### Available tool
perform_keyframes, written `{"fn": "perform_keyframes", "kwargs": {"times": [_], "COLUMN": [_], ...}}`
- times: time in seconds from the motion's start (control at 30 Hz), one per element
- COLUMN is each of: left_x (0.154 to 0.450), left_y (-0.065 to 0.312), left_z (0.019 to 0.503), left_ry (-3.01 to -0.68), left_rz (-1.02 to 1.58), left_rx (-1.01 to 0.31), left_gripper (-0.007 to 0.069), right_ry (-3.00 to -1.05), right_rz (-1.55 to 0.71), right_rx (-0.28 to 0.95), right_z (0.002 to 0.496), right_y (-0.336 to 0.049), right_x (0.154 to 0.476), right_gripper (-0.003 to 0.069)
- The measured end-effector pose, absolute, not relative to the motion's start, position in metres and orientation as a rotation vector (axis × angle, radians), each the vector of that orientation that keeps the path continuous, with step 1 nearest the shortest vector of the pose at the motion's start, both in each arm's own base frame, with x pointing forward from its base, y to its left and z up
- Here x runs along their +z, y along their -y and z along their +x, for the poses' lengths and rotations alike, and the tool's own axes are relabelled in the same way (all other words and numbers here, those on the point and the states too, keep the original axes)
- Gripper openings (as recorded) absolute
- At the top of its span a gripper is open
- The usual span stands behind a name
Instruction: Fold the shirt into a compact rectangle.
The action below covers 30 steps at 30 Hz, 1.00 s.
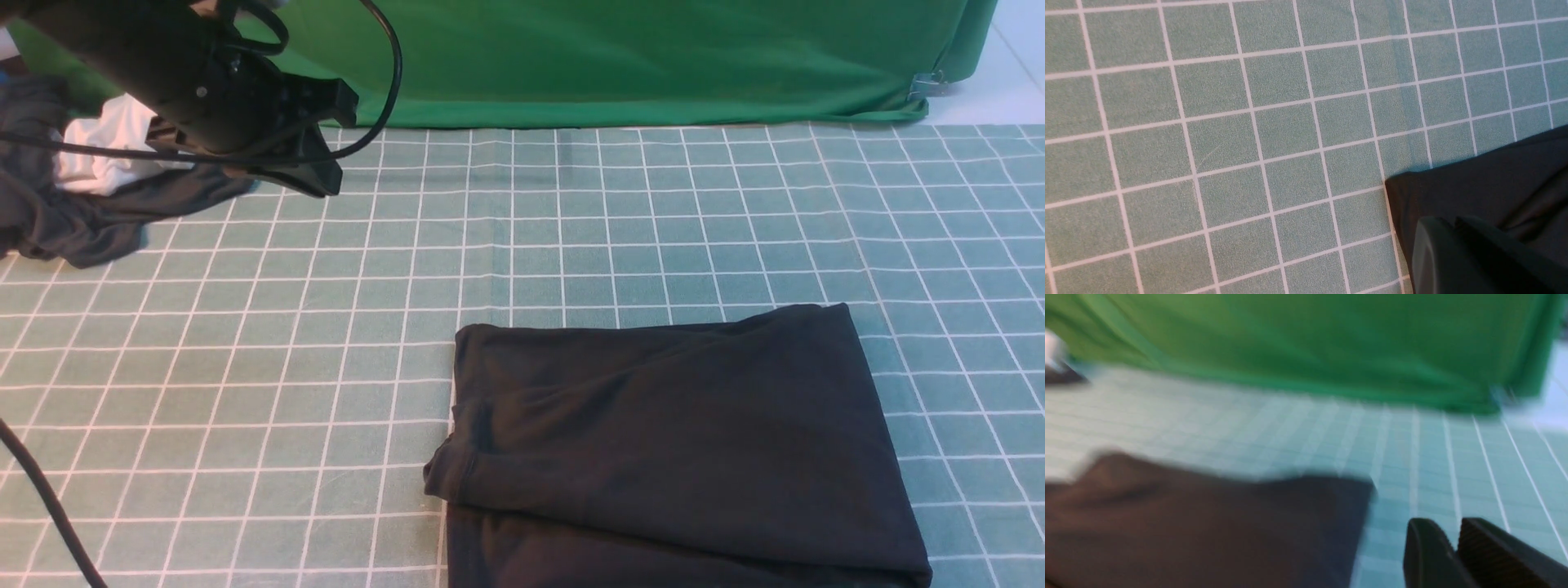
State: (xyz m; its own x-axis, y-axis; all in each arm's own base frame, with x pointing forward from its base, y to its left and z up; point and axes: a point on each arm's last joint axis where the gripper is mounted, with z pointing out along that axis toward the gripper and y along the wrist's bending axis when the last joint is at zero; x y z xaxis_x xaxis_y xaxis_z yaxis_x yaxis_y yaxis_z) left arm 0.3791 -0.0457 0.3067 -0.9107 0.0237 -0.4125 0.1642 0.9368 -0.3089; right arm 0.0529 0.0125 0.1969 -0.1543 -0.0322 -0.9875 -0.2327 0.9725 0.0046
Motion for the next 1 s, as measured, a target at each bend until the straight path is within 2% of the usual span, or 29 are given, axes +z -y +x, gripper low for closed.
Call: {"fn": "perform_keyframes", "kwargs": {"times": [0.1, 0.3, 0.8, 0.9, 1.0], "left_x": [0.306, 0.306, 0.306, 0.323, 0.360], "left_y": [0.046, 0.046, 0.046, 0.043, 0.041], "left_z": [0.379, 0.378, 0.365, 0.354, 0.330], "left_ry": [-2.687, -2.689, -2.805, -2.774, -2.672], "left_rz": [0.141, 0.143, 0.234, 0.230, 0.238], "left_rx": [-0.474, -0.475, -0.489, -0.443, -0.412], "left_gripper": [0.0013, 0.0013, 0.0013, 0.0013, 0.0013], "right_ry": [-1.783, -1.794, -1.795, -1.794, -1.793], "right_rz": [-0.134, -0.027, -0.003, 0.021, 0.048], "right_rx": [0.157, 0.171, 0.157, 0.138, 0.121], "right_z": [0.054, 0.054, 0.055, 0.055, 0.055], "right_y": [-0.010, -0.007, -0.006, -0.004, -0.003], "right_x": [0.185, 0.183, 0.183, 0.183, 0.183], "right_gripper": [0.0125, 0.0136, 0.0173, 0.0181, 0.0192]}}
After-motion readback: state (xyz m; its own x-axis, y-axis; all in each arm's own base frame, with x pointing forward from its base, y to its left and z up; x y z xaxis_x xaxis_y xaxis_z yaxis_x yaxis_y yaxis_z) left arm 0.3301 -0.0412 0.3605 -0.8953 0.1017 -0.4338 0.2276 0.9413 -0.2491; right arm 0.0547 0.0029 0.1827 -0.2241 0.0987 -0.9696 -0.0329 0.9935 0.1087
